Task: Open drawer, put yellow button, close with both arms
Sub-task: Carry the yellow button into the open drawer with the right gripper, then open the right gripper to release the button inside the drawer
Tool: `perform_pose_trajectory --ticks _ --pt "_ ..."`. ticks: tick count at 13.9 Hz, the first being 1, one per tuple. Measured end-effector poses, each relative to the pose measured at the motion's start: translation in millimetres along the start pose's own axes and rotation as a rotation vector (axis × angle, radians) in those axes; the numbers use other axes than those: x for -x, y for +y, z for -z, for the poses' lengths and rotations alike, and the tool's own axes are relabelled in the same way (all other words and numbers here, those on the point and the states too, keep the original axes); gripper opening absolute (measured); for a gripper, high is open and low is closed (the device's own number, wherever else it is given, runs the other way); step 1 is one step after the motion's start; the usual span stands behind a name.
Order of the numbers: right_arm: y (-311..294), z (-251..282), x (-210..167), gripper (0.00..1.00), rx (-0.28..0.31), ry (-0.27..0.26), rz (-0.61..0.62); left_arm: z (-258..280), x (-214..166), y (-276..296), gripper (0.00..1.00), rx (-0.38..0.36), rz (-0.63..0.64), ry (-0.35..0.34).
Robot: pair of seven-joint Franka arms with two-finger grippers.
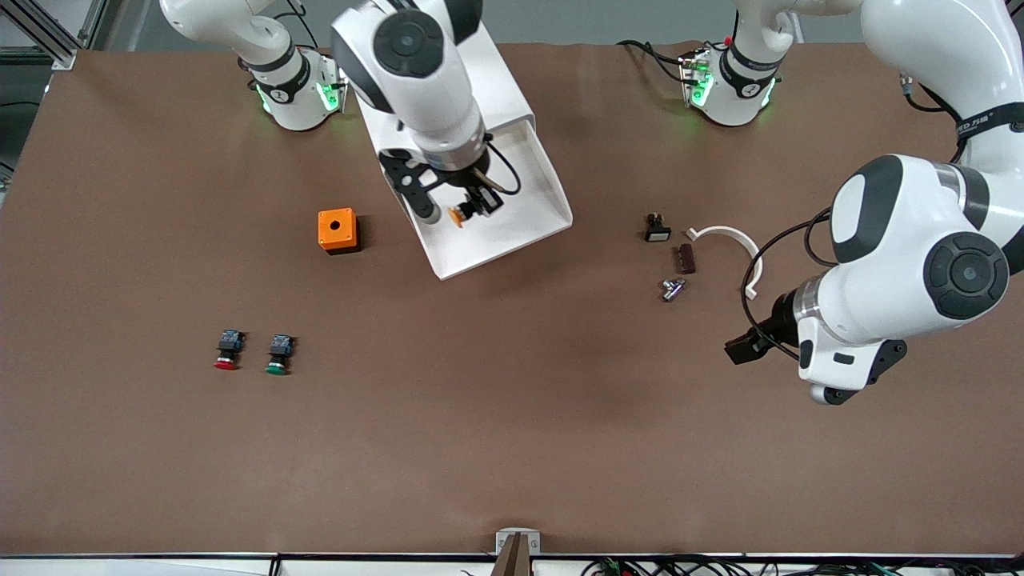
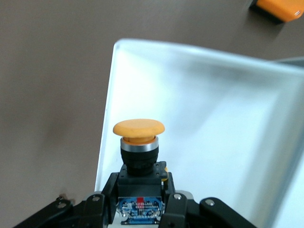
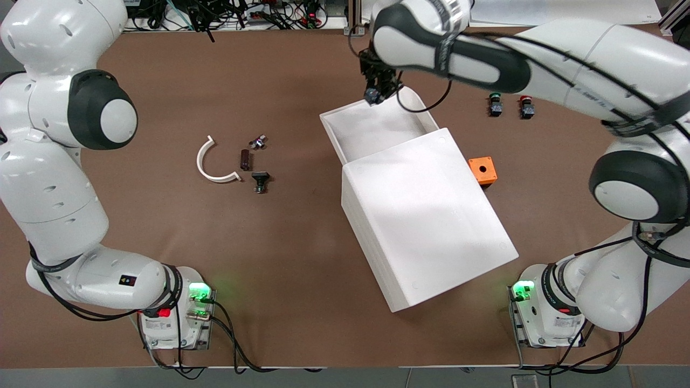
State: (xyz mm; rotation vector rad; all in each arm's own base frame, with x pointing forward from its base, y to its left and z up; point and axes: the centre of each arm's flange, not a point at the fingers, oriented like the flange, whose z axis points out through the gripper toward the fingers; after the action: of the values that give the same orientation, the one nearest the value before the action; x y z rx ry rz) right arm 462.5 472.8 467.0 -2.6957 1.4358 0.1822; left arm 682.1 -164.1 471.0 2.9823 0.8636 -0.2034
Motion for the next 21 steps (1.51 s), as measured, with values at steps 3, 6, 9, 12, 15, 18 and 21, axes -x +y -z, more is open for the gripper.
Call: perform_pose_trajectory --ticks 3,6,9,12,15,18,21 --pt "-7.9 -39.1 10.4 0.41 0.004 0.005 -0.019 5.1 1.2 -1.0 1.00 0.004 -0.017 0.006" --pt "-8.4 -44.3 8.5 0.41 0.011 0.008 -0.025 8.5 3.5 -1.7 1.00 0.004 -0.028 0.006" --pt "-6.8 -48.2 5.9 0.41 0.024 0.012 -0.030 3.3 7.6 1.7 1.00 -0.003 -0.037 -0.002" --pt "-4.0 -55.6 4.0 0.41 0.040 0.016 -0.032 -5.1 16.0 8.6 1.00 -0.016 -0.053 -0.014" --pt "-3.8 -57.9 3.2 0.41 0.044 0.017 -0.034 -6.3 17.3 9.6 1.00 -0.018 -0.055 -0.015" --pt "-4.0 -54.8 -3.7 0.56 0.060 0.022 -0.045 -6.3 16.8 9.2 1.00 -0.018 -0.054 -0.015" --pt "-7.1 -33.5 -5.9 0.85 0.062 0.022 -0.048 -6.3 16.0 8.5 1.00 -0.017 -0.052 -0.015"
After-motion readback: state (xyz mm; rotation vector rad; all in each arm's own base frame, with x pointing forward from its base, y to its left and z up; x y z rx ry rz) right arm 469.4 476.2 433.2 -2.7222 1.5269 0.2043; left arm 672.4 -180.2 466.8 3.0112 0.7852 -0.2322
